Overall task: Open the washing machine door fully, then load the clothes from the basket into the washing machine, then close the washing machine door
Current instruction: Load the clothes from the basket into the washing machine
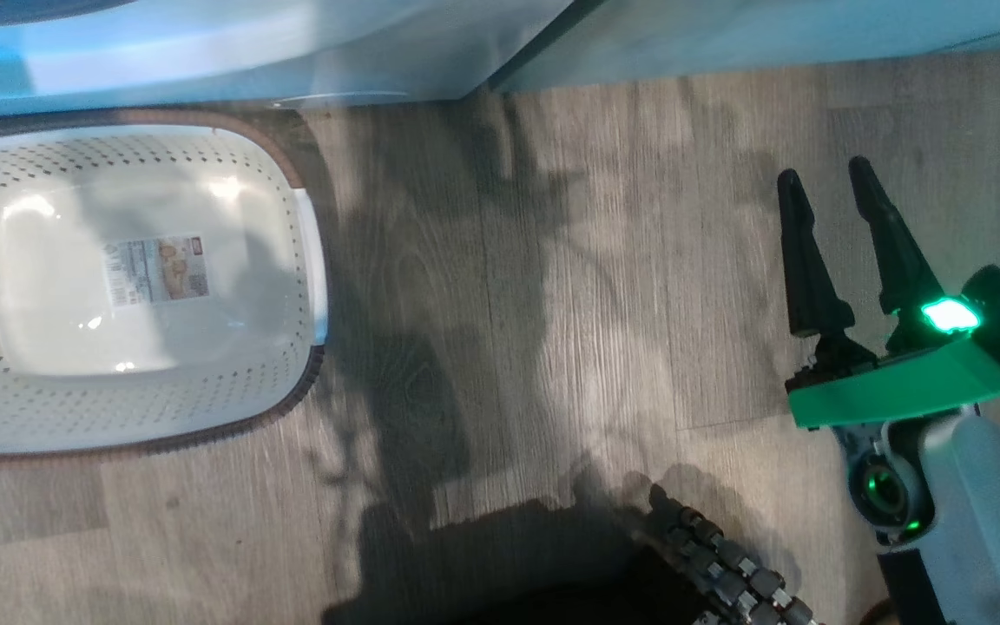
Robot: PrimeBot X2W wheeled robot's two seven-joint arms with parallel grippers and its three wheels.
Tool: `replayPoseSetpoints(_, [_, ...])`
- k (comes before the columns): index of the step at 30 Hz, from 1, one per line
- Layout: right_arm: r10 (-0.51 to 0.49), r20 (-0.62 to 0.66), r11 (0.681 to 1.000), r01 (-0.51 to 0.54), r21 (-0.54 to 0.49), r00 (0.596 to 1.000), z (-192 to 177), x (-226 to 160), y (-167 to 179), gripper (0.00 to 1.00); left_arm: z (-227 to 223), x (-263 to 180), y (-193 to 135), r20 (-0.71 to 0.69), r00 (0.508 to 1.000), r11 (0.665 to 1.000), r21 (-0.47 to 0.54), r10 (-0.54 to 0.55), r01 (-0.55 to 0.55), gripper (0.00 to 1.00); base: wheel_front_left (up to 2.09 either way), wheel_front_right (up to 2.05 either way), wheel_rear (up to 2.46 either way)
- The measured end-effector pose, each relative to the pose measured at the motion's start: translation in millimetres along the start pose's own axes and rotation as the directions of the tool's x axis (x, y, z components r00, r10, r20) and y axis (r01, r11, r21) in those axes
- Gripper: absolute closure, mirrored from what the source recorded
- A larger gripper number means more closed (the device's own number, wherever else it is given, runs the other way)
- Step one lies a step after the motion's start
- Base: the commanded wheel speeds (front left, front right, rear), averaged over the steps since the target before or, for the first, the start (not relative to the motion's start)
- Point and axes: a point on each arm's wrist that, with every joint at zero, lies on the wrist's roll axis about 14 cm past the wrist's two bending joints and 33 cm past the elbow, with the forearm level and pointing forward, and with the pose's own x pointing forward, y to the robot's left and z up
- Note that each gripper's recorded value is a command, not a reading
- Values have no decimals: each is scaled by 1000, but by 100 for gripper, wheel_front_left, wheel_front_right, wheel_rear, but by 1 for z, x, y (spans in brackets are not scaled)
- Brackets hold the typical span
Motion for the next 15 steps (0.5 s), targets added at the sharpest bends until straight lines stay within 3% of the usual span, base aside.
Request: replayPoseSetpoints(15, [-4, -16, 1000, 4, 0, 1000, -8, 8, -4, 0, 35, 22, 2, 181, 983, 1000, -14, 21, -19, 100, 0, 0, 0])
